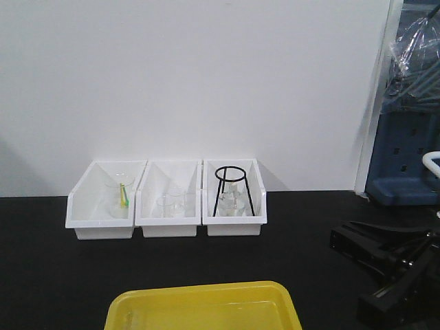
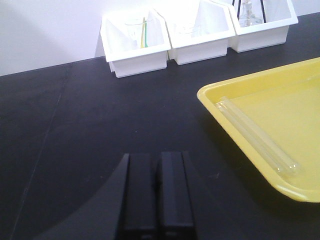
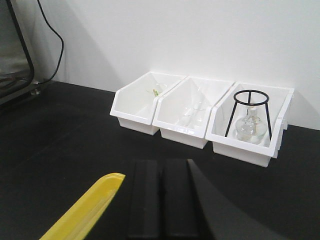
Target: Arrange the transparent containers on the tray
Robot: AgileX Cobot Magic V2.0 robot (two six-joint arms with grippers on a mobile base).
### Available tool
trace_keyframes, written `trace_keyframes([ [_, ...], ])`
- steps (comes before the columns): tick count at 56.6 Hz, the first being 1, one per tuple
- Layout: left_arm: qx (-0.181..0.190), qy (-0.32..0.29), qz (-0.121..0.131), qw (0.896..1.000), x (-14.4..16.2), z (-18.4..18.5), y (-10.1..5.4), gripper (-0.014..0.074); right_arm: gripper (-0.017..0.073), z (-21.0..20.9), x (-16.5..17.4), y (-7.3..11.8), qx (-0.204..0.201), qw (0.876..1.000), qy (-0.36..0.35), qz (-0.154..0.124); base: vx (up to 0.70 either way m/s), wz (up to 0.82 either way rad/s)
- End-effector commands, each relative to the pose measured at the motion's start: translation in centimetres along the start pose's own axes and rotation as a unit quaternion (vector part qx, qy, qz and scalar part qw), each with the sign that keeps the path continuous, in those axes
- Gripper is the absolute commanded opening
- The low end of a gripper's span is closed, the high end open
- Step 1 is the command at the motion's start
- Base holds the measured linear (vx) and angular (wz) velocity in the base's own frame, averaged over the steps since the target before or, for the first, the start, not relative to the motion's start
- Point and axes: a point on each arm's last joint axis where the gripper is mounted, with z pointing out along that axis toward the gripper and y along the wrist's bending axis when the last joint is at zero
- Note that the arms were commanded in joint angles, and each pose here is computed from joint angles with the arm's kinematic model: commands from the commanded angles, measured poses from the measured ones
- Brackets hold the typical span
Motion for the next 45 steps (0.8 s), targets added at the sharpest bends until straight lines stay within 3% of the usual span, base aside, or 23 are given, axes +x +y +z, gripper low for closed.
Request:
trace_keyframes([
  [1, 0.001, -0.039, -0.005, 0.999, 0.1, 0.1, -0.1, -0.0006, -0.0013, -0.4, -1.6, -0.2, 0.018, 0.999, -0.049, 0.01, 0.0, 0.0],
  [5, 0.001, -0.039, -0.005, 0.999, 0.1, 0.1, -0.1, -0.0006, -0.0013, -0.6, -2.3, -0.6, 0.035, 0.995, -0.085, 0.025, 0.0, 0.0],
  [6, 0.001, -0.039, -0.005, 0.999, 0.1, 0.1, -0.1, -0.0006, -0.0013, -0.6, -2.4, -0.7, 0.043, 0.995, -0.091, 0.012, 0.0, 0.0],
  [7, 0.001, -0.039, -0.005, 0.999, 0.1, 0.1, -0.1, -0.0006, -0.0013, -0.6, -2.5, -0.9, 0.051, 0.993, -0.1, 0.026, 0.0, 0.0],
  [8, 0.001, -0.039, -0.005, 0.999, 0.1, 0.1, -0.1, -0.0006, -0.0013, -0.7, -2.6, -1.0, 0.061, 0.993, -0.104, 0.012, 0.0, 0.0],
  [9, 0.001, -0.039, -0.005, 0.999, 0.1, 0.1, -0.1, -0.0006, -0.0013, -0.7, -2.7, -1.2, 0.072, 0.991, -0.11, 0.029, 0.0, 0.0],
  [10, 0.001, -0.039, -0.005, 0.999, 0.1, 0.1, -0.1, -0.0006, -0.0013, -0.8, -2.8, -1.4, 0.082, 0.99, -0.112, 0.015, 0.0, 0.0],
  [11, 0.001, -0.039, -0.005, 0.999, 0.1, 0.1, -0.1, -0.0006, -0.0013, -0.9, -2.8, -1.6, 0.095, 0.988, -0.116, 0.032, 0.0, 0.0],
  [12, 0.001, -0.039, -0.005, 0.999, 0.1, 0.1, -0.1, -0.0006, -0.0013, -1.0, -2.8, -1.8, 0.107, 0.988, -0.114, 0.019, 0.0, 0.0],
  [13, 0.001, -0.039, -0.005, 0.999, 0.1, 0.1, -0.1, -0.0006, -0.0013, -1.2, -2.7, -2.0, 0.12, 0.986, -0.113, 0.037, 0.0, 0.0],
  [14, 0.001, -0.039, -0.005, 0.999, 0.1, 0.1, -0.1, -0.0006, -0.0013, -1.3, -2.7, -2.2, 0.132, 0.985, -0.107, 0.024, 0.0, 0.0],
  [16, 0.001, -0.039, -0.005, 0.999, 0.1, 0.1, -0.1, -0.0006, -0.0013, -1.7, -2.4, -2.5, 0.157, 0.983, -0.088, 0.038, 0.0, 0.0],
  [18, 0.001, -0.039, -0.005, 0.999, 0.1, 0.1, -0.1, -0.0006, -0.0013, -2.2, -2.2, -2.5, 0.171, 0.982, -0.071, 0.023, 0.0, 0.0],
  [19, 0.001, -0.039, -0.005, 0.999, 0.1, 0.1, -0.1, -0.0006, -0.0013, -2.6, -2.0, -2.5, 0.177, 0.982, -0.059, 0.033, 0.0, 0.0],
  [20, 0.001, -0.039, -0.005, 0.999, 0.1, 0.1, -0.1, -0.0006, -0.0013, -2.8, -1.9, -2.5, 0.181, 0.982, -0.048, 0.019, 0.0, 0.0],
  [21, 0.001, -0.039, -0.005, 0.999, 0.1, 0.1, -0.1, -0.0006, -0.0013, -3.3, -1.7, -2.3, 0.184, 0.982, -0.037, 0.022, 0.0, 0.0],
  [25, 0.001, -0.039, -0.005, 0.999, 0.1, 0.1, -0.1, -0.0006, -0.0013, -5.1, -1.0, -1.8, 0.187, 0.982, -0.009, -0.02, 0.0, 0.0],
  [27, 0.001, -0.039, -0.005, 0.999, 0.1, 0.1, -0.1, -0.0006, -0.0013, -6.0, -0.3, -1.5, 0.186, 0.982, -0.007, -0.043, 0.0, 0.0],
  [31, 0.001, -0.039, -0.005, 0.999, 0.1, 0.1, -0.1, -0.0006, -0.0013, -8.1, 1.0, -0.9, 0.189, 0.98, -0.032, -0.055, 0.0, 0.0],
  [40, 0.001, -0.039, -0.005, 0.999, 0.1, 0.1, -0.1, -0.0006, -0.0013, -11.7, 6.8, -0.6, 0.23, 0.97, -0.081, -0.02, 0.0, 0.0],
  [45, 0.001, -0.039, -0.005, 0.999, 0.1, 0.1, -0.1, -0.0006, -0.0013, -12.6, 10.5, -0.8, 0.263, 0.959, -0.104, -0.022, 0.0, 0.0],
])
